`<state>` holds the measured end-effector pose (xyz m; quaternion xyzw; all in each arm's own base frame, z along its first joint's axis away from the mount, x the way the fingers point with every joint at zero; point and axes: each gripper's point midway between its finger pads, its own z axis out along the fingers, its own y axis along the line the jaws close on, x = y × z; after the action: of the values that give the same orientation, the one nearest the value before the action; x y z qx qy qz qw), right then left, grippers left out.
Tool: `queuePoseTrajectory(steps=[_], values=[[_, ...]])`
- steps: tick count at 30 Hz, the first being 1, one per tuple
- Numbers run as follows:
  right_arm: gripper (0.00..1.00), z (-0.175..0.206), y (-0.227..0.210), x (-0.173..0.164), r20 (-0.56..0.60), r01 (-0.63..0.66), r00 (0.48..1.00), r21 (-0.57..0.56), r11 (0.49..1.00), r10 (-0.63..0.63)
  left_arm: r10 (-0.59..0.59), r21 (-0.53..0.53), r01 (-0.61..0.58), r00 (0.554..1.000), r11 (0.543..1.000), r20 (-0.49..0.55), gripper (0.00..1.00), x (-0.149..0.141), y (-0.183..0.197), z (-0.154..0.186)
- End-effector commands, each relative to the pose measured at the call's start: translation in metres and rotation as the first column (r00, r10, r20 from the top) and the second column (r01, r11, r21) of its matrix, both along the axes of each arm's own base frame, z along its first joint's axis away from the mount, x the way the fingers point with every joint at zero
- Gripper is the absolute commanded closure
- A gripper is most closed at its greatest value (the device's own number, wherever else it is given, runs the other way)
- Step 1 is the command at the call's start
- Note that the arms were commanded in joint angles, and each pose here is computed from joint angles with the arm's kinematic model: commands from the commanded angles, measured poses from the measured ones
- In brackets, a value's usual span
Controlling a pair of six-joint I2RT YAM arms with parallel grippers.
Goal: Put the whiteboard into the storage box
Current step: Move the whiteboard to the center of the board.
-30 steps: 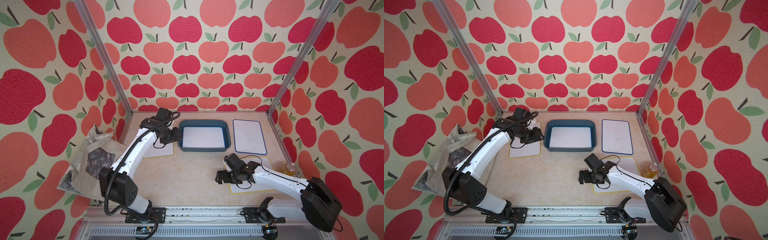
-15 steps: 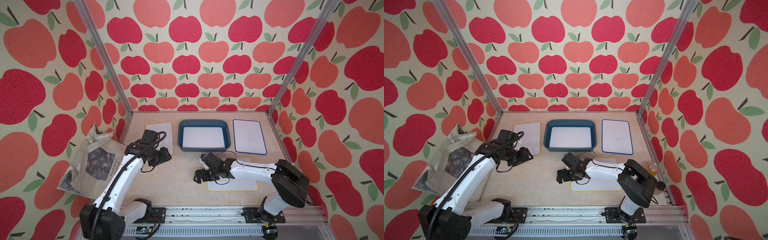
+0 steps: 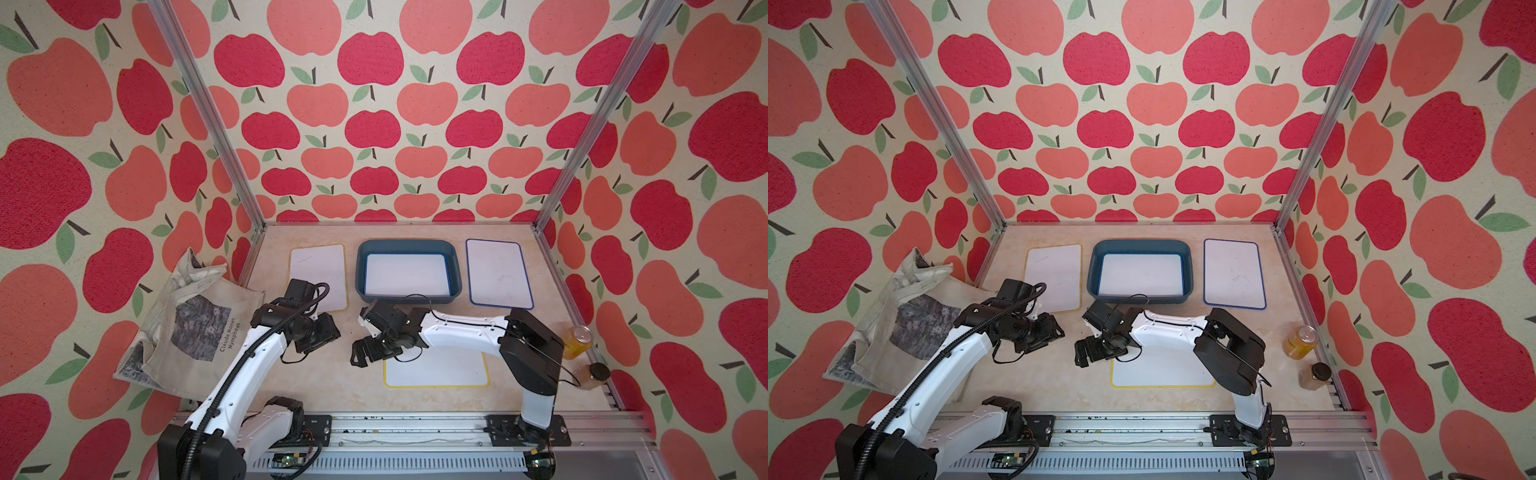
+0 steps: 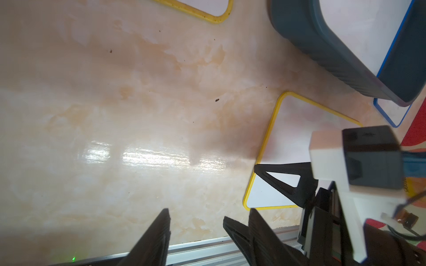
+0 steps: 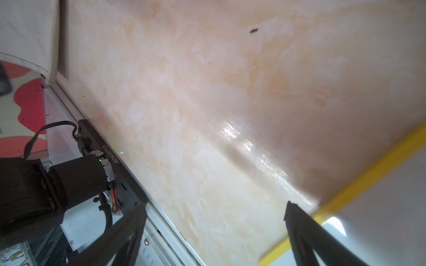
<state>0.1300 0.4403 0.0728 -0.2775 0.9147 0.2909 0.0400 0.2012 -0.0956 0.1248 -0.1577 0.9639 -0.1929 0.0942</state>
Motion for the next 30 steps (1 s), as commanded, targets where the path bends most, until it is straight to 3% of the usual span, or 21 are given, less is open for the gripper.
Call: queuePoseTrajectory(steps=[1,7,10,14,20,26,30], values=[[0.02,0.018,-0.030,-0.001,0.072,-0.002,0.997,-0.067,0.998,0.007,0.033,0.000,-0.033,0.999,0.999,0.000,0.44,0.002,0.001,-0.005],[0.01,0.037,-0.151,0.013,0.246,0.181,0.961,-0.222,0.958,-0.124,-0.019,0.004,0.019,0.999,1.000,-0.048,0.43,0.001,-0.018,-0.025],[0.01,0.026,-0.218,0.019,0.268,0.308,0.935,-0.287,0.907,-0.233,-0.063,0.004,0.064,0.997,0.998,-0.054,0.43,0.002,-0.035,-0.029],[0.01,0.015,-0.277,0.021,0.240,0.448,0.888,-0.251,0.858,-0.393,-0.124,0.001,0.125,0.990,0.992,-0.073,0.43,0.000,-0.059,-0.036],[0.01,-0.002,-0.307,0.024,0.179,0.558,0.828,-0.179,0.810,-0.531,-0.193,-0.009,0.193,0.973,0.981,-0.124,0.41,-0.005,-0.089,-0.058],[0.01,-0.023,-0.321,0.035,0.163,0.584,0.812,-0.231,0.778,-0.561,-0.219,-0.057,0.212,0.965,0.976,-0.147,0.40,-0.003,-0.110,-0.071],[0.01,-0.035,-0.317,0.040,0.107,0.585,0.811,-0.203,0.785,-0.576,-0.241,-0.066,0.233,0.956,0.970,-0.166,0.40,-0.003,-0.117,-0.077]])
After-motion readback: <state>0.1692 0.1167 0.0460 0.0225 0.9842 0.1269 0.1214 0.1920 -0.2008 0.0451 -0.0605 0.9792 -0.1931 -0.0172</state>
